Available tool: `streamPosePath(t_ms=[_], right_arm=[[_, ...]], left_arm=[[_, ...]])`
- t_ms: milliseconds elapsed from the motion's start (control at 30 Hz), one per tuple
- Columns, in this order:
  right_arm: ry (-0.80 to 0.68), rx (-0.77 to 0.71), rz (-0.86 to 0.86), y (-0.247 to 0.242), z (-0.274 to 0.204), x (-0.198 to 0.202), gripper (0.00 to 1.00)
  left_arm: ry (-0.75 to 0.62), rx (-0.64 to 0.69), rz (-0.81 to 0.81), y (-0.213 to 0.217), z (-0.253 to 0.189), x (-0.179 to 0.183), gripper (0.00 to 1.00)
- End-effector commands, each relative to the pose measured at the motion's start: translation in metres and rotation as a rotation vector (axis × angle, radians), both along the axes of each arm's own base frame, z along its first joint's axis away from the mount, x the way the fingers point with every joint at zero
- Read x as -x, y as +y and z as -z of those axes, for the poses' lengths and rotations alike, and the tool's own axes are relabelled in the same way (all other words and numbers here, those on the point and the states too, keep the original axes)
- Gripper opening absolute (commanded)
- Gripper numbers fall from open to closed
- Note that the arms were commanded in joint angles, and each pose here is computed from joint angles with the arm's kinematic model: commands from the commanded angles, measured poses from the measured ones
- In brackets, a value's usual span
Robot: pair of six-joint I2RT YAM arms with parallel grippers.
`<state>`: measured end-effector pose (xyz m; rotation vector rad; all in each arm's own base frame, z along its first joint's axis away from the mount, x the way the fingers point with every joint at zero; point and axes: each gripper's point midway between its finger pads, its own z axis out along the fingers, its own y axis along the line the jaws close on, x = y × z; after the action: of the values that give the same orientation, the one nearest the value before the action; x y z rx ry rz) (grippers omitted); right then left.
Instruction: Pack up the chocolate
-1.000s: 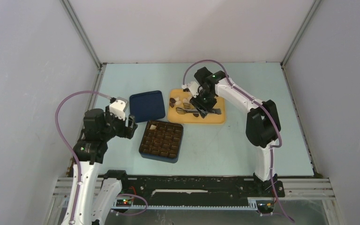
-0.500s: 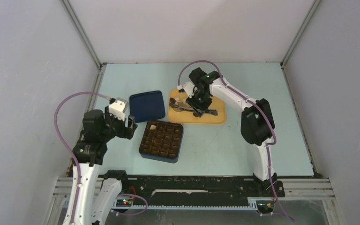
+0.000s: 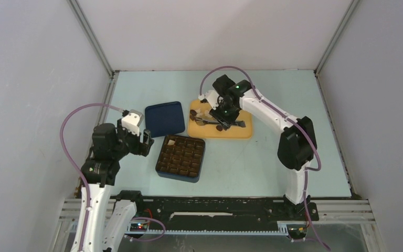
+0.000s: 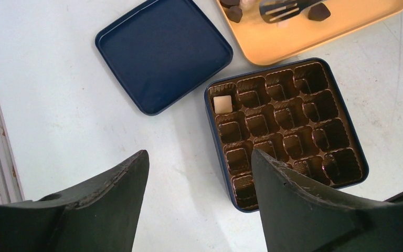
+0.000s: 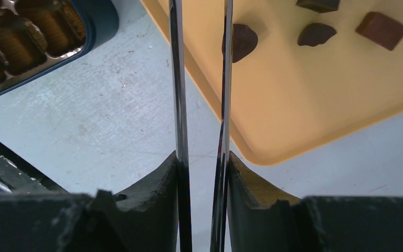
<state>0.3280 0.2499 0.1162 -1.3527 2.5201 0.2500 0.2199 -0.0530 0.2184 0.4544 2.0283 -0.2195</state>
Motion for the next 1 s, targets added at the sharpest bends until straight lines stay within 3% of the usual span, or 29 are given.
streamPosePath(t_ms=[0, 233, 567, 967], right_arm=[[-0.096, -0.08, -0.008, 0.005, -0.041, -0.001, 0.27], [-0.06, -0.172, -0.086, 0.026, -0.057, 0.027, 0.27], [-0.001, -0.175, -0.251, 0.069, -0.048, 0.07, 0.27], [0.016, -0.154, -0.255, 0.08, -0.034, 0.065, 0.33]], left_arm=[[-0.006, 0.014, 0.005, -0.001, 0.005, -0.002, 0.76], [-0.001, 0.016, 0.005, -0.001, 0.006, -0.002, 0.77], [-0.001, 0.017, 0.0, 0.0, 0.007, -0.002, 0.77], [0.0, 0.017, 0.005, -0.001, 0.009, -0.001, 0.77]])
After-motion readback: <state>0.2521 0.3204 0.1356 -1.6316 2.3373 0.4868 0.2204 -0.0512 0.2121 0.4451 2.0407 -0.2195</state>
